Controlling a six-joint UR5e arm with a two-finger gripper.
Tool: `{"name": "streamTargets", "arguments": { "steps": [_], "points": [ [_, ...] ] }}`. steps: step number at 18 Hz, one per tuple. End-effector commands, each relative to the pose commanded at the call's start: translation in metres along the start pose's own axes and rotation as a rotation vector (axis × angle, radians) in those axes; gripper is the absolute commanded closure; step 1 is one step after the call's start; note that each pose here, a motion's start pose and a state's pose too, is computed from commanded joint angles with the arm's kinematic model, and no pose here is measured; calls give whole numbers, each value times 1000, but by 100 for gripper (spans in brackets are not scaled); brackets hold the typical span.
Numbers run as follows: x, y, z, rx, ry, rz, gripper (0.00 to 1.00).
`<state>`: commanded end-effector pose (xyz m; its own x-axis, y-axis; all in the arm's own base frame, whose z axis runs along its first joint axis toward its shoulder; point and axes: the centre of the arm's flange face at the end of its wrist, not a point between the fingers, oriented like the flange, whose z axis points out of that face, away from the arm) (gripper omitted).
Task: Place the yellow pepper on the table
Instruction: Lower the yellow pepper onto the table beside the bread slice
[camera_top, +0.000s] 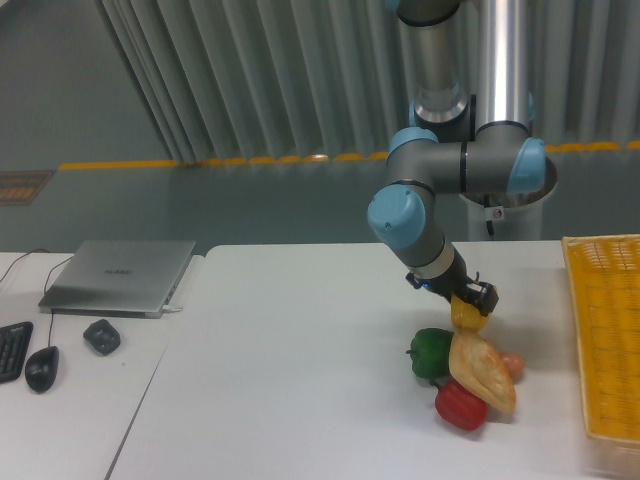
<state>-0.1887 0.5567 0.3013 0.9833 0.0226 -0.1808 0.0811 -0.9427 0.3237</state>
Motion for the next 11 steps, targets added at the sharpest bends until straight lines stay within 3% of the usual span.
{"name": "streamTargets", "arguments": {
  "steps": [4, 5, 6, 9, 11],
  "points": [
    [2, -1, 0, -2, -7, 6, 39],
    [2, -1, 1, -3, -7, 6, 36],
    [2, -1, 0, -2, -9, 6, 23],
    [2, -3, 5, -15, -18, 5, 2],
    [0, -3, 4, -21, -34, 0, 1]
  ]
}}
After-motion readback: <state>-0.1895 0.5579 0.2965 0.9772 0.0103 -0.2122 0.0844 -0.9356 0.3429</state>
